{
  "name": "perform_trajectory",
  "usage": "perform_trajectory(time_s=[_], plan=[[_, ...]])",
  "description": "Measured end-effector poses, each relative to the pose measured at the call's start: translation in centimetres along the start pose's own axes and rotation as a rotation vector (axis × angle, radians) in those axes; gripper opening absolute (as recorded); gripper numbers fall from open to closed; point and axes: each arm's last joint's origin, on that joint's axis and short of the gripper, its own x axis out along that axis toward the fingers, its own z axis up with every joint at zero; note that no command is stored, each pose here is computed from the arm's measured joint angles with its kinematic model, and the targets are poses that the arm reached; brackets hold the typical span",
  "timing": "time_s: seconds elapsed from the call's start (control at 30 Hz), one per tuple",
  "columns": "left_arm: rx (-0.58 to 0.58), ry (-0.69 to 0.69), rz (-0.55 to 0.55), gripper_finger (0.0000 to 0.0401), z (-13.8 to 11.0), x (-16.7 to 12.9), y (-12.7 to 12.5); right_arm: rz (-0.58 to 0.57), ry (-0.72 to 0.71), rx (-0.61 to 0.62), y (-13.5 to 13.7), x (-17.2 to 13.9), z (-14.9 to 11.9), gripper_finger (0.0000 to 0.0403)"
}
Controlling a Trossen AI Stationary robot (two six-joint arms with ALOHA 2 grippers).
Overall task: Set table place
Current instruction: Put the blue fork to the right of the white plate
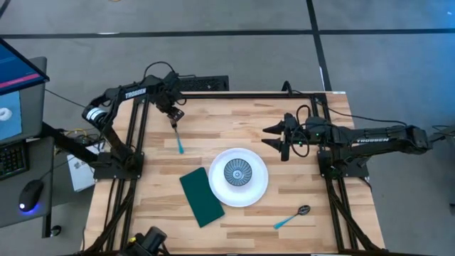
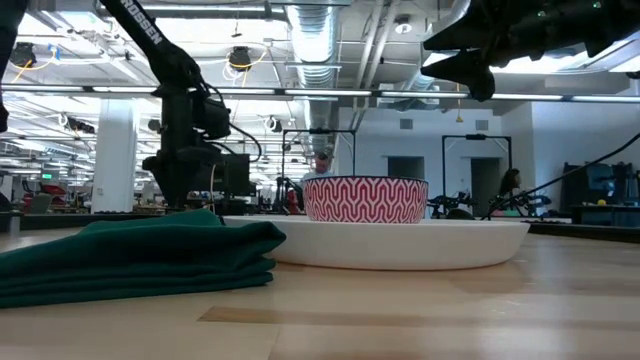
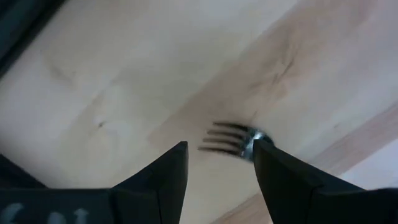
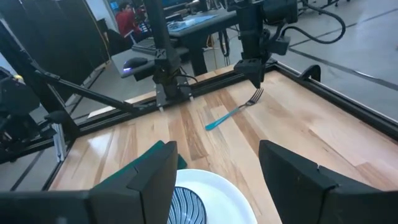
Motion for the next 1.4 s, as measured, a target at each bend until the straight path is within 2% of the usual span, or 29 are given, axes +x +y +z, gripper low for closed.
perform_trajectory(time_s=[0.13,0.27,0.73,1.13,1.4], plan=[[0.021,0.018,-0.012,0.0171,-0.2,0.0,-0.1,0.000,0.000,0.006,0.0,0.0,0.0,0.0249],[0.022,-0.002,0.035,0.0171,0.0,0.0,0.1,-0.001,0.009,0.006,0.0,0.0,-0.1,0.0249],[0.004,-0.033,0.005,0.0171,0.3,0.0,0.0,-0.010,0.047,0.007,-0.1,0.0,-0.4,0.0249],[0.009,0.076,-0.040,0.0170,0.9,3.4,-0.1,-0.013,0.059,0.007,-0.1,0.0,-0.6,0.0249],[0.029,0.131,-0.061,0.0132,0.3,3.5,0.0,-0.015,0.069,0.007,-0.1,0.0,-0.7,0.0249]])
